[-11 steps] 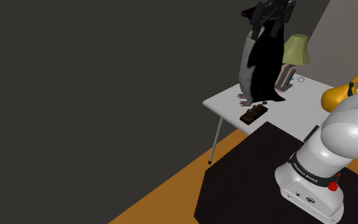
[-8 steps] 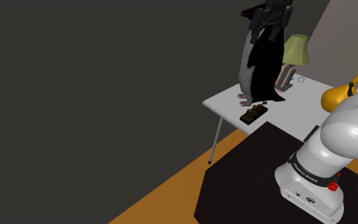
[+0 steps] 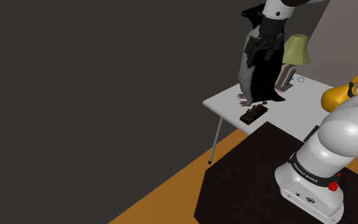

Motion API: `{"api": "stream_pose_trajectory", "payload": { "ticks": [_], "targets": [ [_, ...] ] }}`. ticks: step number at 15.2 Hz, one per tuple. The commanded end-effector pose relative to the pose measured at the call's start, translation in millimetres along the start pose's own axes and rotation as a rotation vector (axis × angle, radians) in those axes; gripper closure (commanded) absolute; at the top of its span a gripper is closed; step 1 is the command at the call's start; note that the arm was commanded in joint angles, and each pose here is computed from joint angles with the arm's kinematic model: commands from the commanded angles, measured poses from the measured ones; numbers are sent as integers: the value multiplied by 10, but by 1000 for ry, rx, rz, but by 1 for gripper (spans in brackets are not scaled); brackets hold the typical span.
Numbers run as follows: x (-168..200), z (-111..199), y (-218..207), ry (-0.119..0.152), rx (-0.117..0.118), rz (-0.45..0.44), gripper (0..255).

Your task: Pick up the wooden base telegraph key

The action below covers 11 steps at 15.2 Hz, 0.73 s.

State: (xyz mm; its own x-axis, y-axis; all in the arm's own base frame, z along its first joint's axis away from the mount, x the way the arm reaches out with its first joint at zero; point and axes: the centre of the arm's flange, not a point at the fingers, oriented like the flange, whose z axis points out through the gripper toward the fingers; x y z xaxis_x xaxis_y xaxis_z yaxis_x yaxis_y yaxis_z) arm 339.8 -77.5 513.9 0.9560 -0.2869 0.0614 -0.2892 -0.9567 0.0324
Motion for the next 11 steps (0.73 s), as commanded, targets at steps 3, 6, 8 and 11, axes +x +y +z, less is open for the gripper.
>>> {"api": "stream_pose_trajectory", "payload": {
  "ticks": [3, 6, 8, 11],
  "targets": [
    [107, 435, 223, 3, -15, 44, 0],
    [176, 779, 389, 4, -26, 77, 0],
    [219, 1008, 503, 4, -33, 98, 0],
    [280, 1349, 679, 5, -44, 131, 0]
  ]
}}
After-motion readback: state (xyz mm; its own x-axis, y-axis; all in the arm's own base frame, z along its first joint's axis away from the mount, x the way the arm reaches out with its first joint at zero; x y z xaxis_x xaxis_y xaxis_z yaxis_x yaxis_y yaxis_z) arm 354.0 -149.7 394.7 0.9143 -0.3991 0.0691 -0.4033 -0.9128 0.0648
